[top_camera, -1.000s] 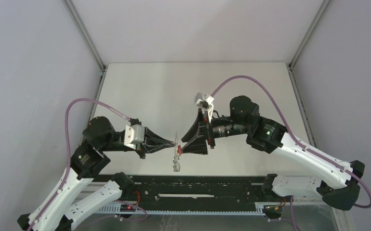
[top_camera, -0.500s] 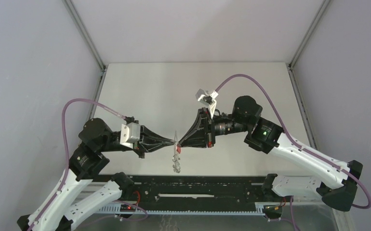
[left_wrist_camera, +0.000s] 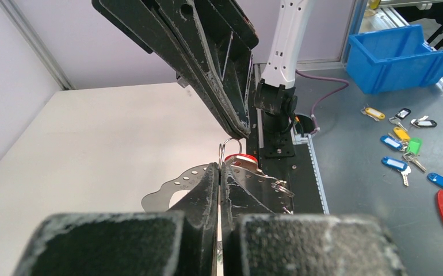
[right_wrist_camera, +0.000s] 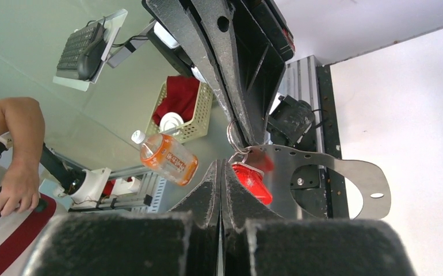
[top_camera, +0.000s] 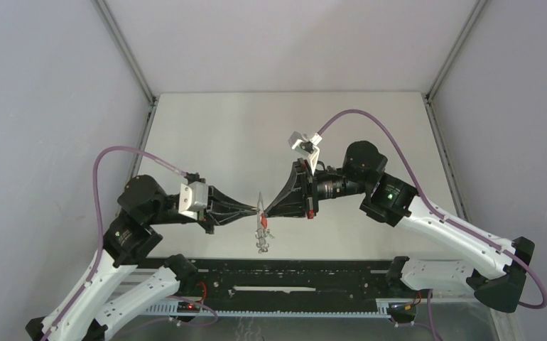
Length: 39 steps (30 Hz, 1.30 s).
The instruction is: Put the keys on the keyring
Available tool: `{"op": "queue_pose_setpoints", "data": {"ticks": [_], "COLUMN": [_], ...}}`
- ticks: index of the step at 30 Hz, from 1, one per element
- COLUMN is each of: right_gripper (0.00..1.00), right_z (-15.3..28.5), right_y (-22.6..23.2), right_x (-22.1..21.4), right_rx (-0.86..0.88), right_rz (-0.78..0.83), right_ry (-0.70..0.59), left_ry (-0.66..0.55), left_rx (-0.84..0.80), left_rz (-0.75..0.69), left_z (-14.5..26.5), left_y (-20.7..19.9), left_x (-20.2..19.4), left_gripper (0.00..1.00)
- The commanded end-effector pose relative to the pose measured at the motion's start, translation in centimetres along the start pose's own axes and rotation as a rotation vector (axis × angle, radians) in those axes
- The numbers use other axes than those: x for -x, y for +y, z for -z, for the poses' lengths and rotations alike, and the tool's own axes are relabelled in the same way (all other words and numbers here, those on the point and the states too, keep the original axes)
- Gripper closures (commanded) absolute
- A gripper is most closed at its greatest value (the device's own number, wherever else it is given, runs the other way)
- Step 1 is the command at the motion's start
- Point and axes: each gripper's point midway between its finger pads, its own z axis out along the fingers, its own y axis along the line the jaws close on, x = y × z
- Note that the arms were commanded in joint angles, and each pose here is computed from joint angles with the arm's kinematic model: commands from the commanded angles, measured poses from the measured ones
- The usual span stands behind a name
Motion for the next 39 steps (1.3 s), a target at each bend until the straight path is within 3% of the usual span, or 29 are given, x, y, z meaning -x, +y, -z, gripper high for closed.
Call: {"op": "queue_pose_setpoints", "data": {"ticks": [1, 2, 4, 5, 7, 19, 27, 39], "right_gripper": [1.00, 0.95, 0.61, 0.50, 0.45, 0.54, 1.00, 1.00], "right_z": [0.2, 0.2, 0.3, 0.4, 0.6, -0.3, -0.7, -1.0], "right_y": [-0.1, -0.1, -0.2, -0.2, 0.0, -1.3, -0.8, -1.3], "right_x": [-0.3, -0.3, -0.1, 0.0, 0.4, -0.2, -0.5, -1.8], "right_rx": [-0.005, -0.006, -0.025, -0.034, -0.038, -0.066, -0.015, -0.002], "right_rz": [-0.014, -0.013, -0.005, 0.002, 0.019, -0.015, -0.041, -0.105], "right_ry": [0.013, 0.014, 0.002, -0.005, -0.021, -0.006, 0.015, 0.068], "left_ry": [-0.031, -0.030, -0.030, -0.030, -0.030, -0.034, -0.029, -0.049], "left_rx": [0.013, 0.012, 0.014, 0.013, 0.013, 0.014, 0.026, 0.010], "left_rz": [-0.028, -0.027, -0.027, -0.027, -0.030, -0.029, -0.038, -0.047], "left_z": [-0.1, -0.1, -0.1, -0.1, -0.1, -0.1, -0.1, -0.2], "left_y": [0.3, 0.3, 0.4, 0.3, 0.3, 0.3, 0.6, 0.3], "left_x": [0.9, 0.9, 0.8, 0.8, 0.8, 0.8, 0.6, 1.3], "left_gripper": [1.00, 1.00, 1.00, 1.00, 1.00, 1.00, 1.00, 1.00]}}
